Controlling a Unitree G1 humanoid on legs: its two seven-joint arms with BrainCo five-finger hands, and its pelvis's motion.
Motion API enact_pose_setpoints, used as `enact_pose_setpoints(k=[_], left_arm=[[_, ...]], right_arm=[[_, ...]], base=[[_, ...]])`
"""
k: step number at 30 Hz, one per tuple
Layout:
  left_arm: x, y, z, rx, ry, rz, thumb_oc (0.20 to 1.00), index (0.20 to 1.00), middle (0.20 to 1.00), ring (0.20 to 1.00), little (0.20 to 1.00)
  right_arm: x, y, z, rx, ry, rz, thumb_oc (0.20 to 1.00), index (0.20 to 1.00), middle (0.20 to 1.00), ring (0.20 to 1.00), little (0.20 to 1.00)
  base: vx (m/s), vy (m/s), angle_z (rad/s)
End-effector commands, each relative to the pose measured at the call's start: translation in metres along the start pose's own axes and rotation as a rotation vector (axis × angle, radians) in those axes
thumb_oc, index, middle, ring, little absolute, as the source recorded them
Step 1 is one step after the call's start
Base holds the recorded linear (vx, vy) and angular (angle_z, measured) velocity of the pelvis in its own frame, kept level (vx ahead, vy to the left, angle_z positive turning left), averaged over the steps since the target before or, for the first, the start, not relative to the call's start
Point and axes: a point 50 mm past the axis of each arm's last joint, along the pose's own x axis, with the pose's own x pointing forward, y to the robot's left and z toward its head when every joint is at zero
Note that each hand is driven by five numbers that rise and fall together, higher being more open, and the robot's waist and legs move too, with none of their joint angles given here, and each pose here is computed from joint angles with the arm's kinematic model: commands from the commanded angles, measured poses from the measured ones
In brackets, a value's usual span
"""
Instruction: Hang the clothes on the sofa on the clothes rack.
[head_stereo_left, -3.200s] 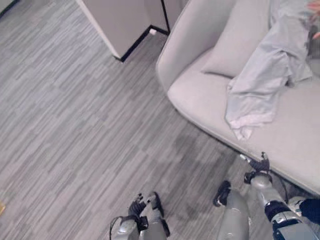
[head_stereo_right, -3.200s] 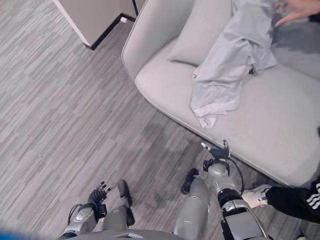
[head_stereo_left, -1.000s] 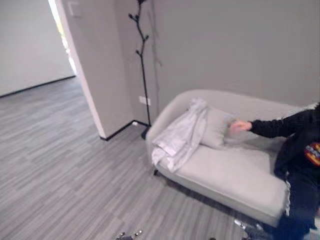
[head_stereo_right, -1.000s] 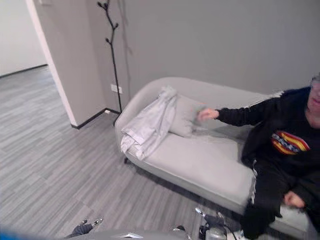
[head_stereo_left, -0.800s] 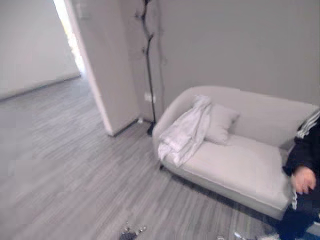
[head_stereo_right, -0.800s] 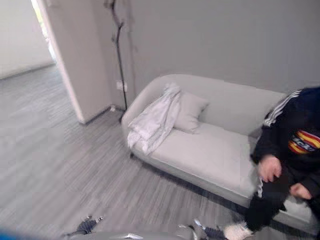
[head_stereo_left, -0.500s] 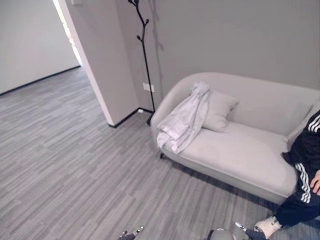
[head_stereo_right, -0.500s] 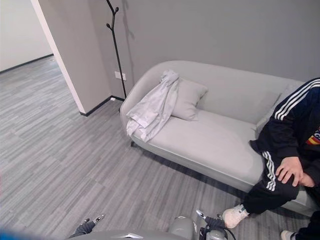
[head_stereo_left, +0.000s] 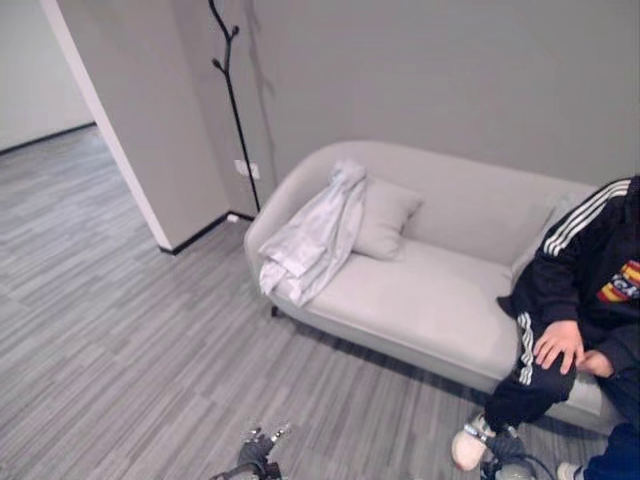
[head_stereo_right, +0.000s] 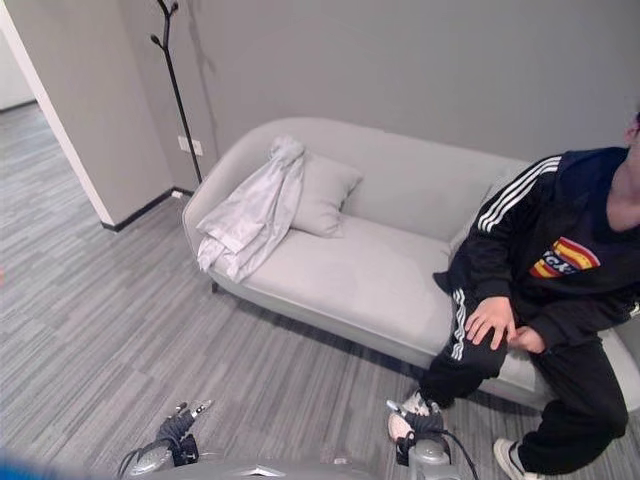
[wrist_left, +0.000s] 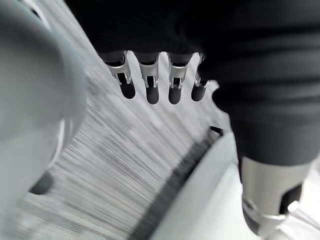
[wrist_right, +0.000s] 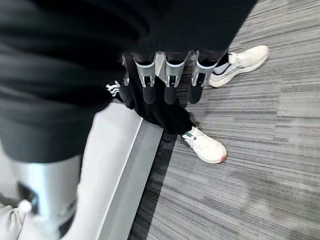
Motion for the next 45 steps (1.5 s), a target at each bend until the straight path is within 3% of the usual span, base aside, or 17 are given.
enact_pose_setpoints(k=[1, 12, 19, 25, 33, 41, 45], left_arm=[[-0.002, -0.019, 0.004, -0.002, -0.043, -0.067, 1.0, 1.0, 1.0, 1.0, 1.0], [0.001, -0.035, 0.005, 0.07, -0.033, -0.103, 1.0, 1.0, 1.0, 1.0, 1.0], [0.008, -0.024, 0.021, 0.194, -0.063, -0.098, 1.0, 1.0, 1.0, 1.0, 1.0], [0.006, -0.014, 0.011, 0.25, -0.032, -0.09, 1.0, 1.0, 1.0, 1.0, 1.0], [-0.001, -0.002, -0.028, 0.227, 0.146, -0.001, 1.0, 1.0, 1.0, 1.0, 1.0], [-0.004, -0.008, -0.036, 0.255, 0.175, -0.041, 1.0, 1.0, 1.0, 1.0, 1.0], [0.001, -0.015, -0.024, 0.264, 0.127, -0.055, 1.0, 1.0, 1.0, 1.0, 1.0]], right_arm=[[0.006, -0.006, 0.025, 0.031, -0.088, -0.031, 1.0, 1.0, 1.0, 1.0, 1.0], [0.009, -0.011, 0.014, -0.052, -0.033, -0.039, 1.0, 1.0, 1.0, 1.0, 1.0], [0.005, 0.014, 0.018, -0.122, -0.046, 0.043, 1.0, 1.0, 1.0, 1.0, 1.0], [0.006, 0.009, 0.025, -0.151, -0.101, 0.033, 1.0, 1.0, 1.0, 1.0, 1.0], [0.004, 0.01, 0.022, -0.147, -0.094, 0.034, 1.0, 1.0, 1.0, 1.0, 1.0], [0.001, 0.01, -0.004, -0.222, -0.013, 0.056, 1.0, 1.0, 1.0, 1.0, 1.0], [0.001, 0.013, 0.007, -0.302, -0.087, 0.084, 1.0, 1.0, 1.0, 1.0, 1.0]], base=[[0.12, 0.2, 0.13], [0.33, 0.355, -0.13], [0.23, 0.405, -0.3], [0.21, 0.361, -0.37], [0.19, 0.05, 0.07], [0.28, -0.061, 0.56], [0.27, -0.134, 0.11]])
